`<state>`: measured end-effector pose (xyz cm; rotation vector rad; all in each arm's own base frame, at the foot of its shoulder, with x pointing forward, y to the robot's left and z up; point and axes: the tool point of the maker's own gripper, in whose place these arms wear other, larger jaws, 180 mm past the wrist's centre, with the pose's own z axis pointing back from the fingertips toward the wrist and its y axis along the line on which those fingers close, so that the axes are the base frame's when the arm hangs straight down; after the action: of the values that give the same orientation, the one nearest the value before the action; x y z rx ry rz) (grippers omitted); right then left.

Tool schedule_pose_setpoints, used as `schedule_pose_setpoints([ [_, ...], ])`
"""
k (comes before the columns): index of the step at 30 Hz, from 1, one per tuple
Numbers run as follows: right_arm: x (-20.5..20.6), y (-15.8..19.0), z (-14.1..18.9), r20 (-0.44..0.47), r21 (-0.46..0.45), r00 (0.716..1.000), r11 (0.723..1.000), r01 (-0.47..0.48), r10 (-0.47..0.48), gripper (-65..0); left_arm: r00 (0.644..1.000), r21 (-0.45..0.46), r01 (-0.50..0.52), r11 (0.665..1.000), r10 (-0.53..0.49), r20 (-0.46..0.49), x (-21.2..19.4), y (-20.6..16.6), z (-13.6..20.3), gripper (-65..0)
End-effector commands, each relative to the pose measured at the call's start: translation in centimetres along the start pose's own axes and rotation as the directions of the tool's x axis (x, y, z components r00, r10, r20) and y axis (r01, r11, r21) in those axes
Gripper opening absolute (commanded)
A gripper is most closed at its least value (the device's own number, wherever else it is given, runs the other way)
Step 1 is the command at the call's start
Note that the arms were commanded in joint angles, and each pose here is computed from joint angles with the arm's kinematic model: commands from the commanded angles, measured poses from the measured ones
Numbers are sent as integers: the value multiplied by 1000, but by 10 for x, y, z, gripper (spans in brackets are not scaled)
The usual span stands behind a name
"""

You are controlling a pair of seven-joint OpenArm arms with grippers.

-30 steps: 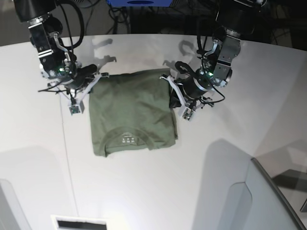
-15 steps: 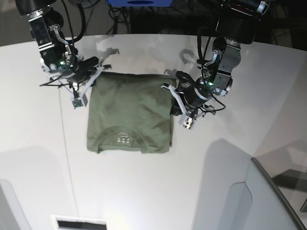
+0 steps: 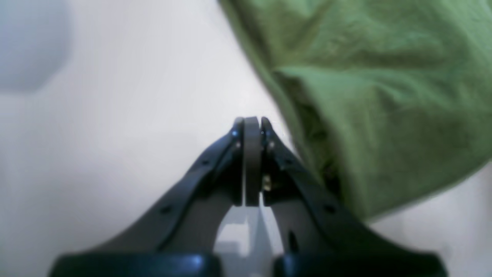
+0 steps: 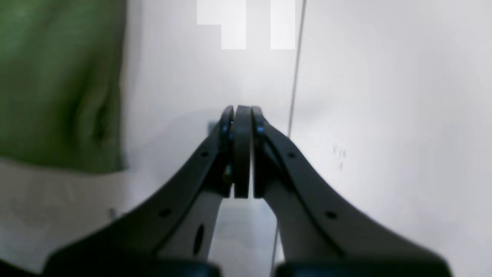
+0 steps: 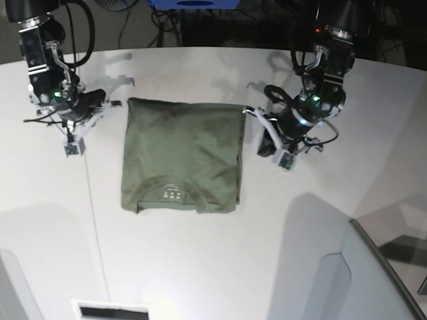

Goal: Layout the t-shirt on the table in an organized manner, then fold the t-shirt properly

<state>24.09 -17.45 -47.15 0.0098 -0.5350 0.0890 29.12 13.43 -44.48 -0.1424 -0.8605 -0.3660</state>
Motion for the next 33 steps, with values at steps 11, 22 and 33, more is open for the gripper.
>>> schedule_pose_setpoints([
  [11,-18,-51,82,57,-120,997,991,54,-47,-645,998,103,48,993,-43,-56,-46,14,125,-650],
  [22,-164,-25,110,-291,-69,956,997,27,-45,-644,922,11,-53,999,53,-383,-179,-33,164,-650],
  [33,-362,8,39,-670,103,717,981,-165,191,-642,760,-224,-137,965,-43,-649,-345,-147,149,-650],
])
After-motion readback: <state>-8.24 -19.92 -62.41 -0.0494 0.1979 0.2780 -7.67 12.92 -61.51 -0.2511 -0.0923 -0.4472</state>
